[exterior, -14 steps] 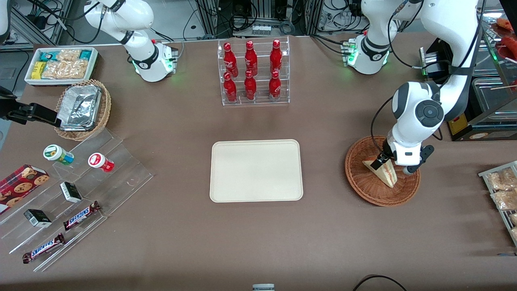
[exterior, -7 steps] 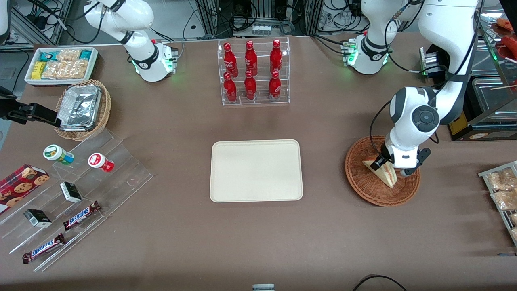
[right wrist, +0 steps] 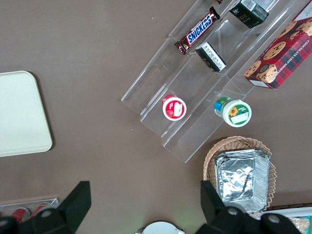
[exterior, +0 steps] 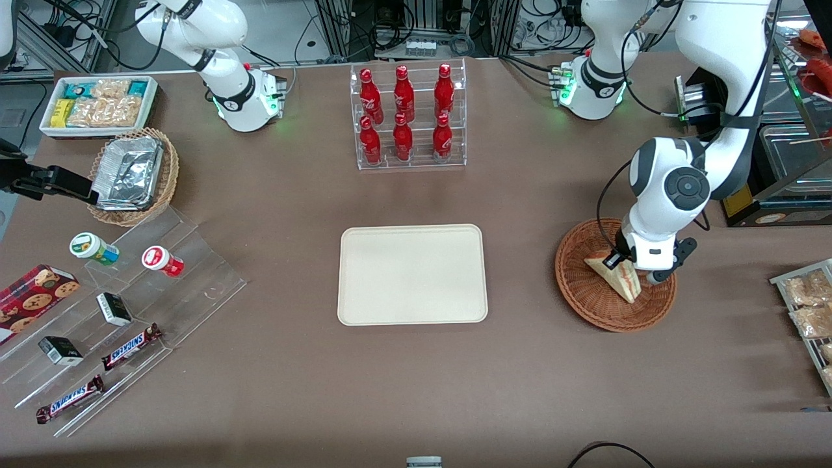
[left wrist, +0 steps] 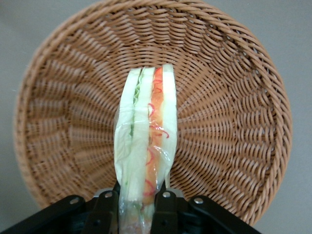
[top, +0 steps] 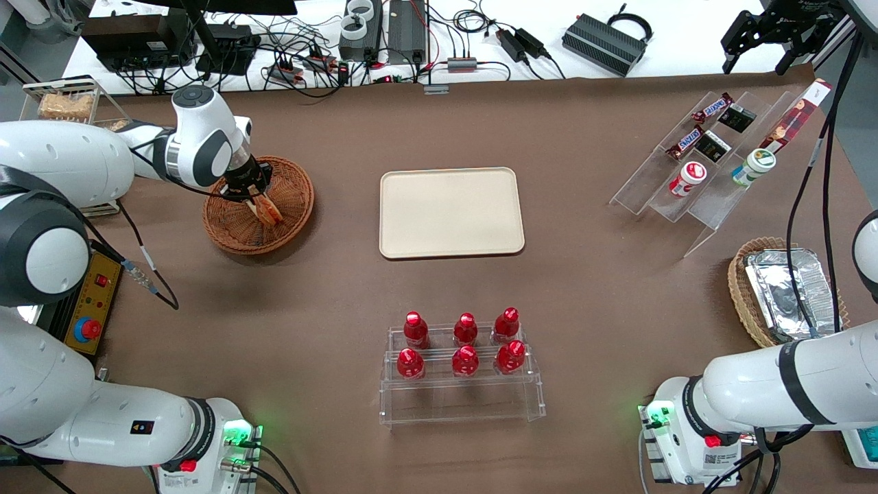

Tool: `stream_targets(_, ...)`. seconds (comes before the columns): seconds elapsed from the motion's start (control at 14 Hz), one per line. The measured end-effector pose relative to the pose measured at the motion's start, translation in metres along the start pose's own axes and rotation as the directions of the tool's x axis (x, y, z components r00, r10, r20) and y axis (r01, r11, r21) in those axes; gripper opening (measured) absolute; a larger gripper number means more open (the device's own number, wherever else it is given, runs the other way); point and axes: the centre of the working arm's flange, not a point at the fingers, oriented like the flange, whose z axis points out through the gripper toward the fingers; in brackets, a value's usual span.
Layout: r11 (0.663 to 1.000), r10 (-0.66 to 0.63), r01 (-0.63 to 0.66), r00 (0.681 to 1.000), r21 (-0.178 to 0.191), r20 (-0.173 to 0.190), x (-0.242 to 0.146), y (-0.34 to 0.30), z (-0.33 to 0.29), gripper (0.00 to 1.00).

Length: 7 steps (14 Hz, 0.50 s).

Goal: Place sandwich from basket to tray
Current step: 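Close the left gripper on the sandwich and lift it from the basket, then carry the sandwich with the left gripper over the cream tray and lower it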

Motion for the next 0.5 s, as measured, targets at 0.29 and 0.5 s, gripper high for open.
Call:
stream_targets(0.29,0.994,0.101,-0.102,0.995,0.049,0.017,-0.038,0.024,-0.058,0.15)
stream_targets(0.5,0.969,0.240,-0.240,0.971,0.052,0.014,-0.109,0.079,-0.102,0.15)
